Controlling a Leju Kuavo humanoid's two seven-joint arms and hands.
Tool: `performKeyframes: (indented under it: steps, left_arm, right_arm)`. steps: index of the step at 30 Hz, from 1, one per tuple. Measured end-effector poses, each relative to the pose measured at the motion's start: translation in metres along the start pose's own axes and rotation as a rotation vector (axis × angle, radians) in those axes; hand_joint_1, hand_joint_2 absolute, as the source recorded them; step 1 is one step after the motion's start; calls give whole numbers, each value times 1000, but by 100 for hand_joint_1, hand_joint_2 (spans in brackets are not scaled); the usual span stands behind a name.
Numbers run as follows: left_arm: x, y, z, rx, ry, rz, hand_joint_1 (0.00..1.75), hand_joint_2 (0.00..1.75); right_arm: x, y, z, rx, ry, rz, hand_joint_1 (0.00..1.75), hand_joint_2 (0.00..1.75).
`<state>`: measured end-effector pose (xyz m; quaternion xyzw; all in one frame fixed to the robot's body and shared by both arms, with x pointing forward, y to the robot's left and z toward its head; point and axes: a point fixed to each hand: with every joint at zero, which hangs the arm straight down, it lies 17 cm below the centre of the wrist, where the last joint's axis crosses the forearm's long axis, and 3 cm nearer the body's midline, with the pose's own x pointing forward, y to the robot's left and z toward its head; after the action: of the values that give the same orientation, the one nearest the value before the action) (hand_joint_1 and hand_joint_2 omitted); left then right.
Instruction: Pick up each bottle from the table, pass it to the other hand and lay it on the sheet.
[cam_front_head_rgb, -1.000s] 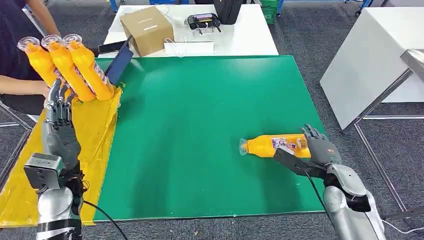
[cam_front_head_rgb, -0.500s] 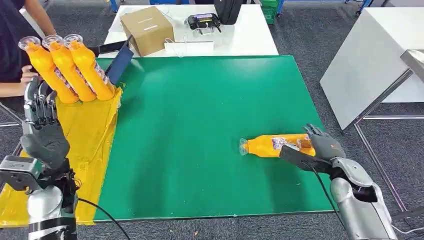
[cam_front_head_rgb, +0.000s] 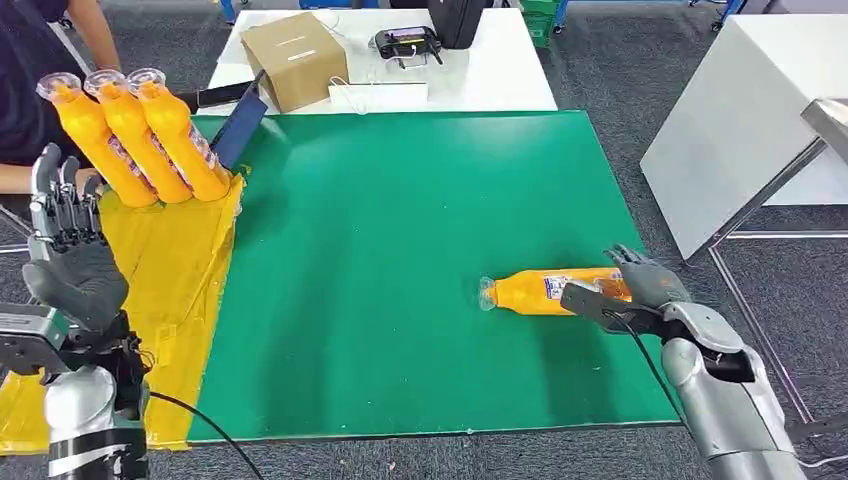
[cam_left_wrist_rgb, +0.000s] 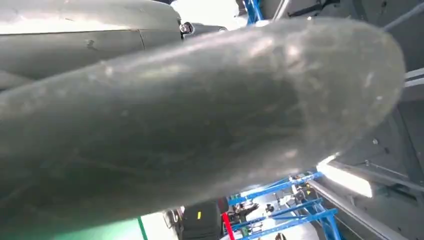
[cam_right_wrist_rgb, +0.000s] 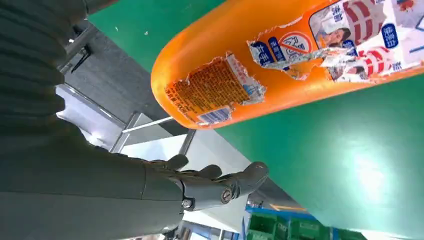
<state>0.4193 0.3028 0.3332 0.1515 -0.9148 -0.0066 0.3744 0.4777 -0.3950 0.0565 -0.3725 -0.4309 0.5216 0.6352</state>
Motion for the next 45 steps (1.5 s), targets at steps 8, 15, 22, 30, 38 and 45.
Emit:
performKeyframes:
  steps: [8, 15, 22, 30, 38, 45]
  left_arm:
    - [-8, -1, -7, 3, 22, 0, 0, 0]
    - [-14, -6, -17, -1, 45, 4, 0, 0]
    - [-15, -10, -22, -5, 43, 14, 0, 0]
    - [-28, -29, -20, -40, 59, 50, 0, 0]
    - [-61, -75, 1, -183, 275, 172, 0, 0]
    - [-82, -113, 53, -239, 533, 467, 0, 175]
  right_arm:
    - [5, 22, -13, 68, 1, 50, 0, 175]
    - [34, 57, -21, 158, -34, 109, 0, 175]
    - [46, 78, -24, 231, -68, 114, 175, 175]
    - [66, 121, -15, 370, -172, 122, 175, 175]
    - [84, 134, -4, 412, -195, -65, 175, 175]
    - [140, 114, 23, 377, -245, -578, 175, 175]
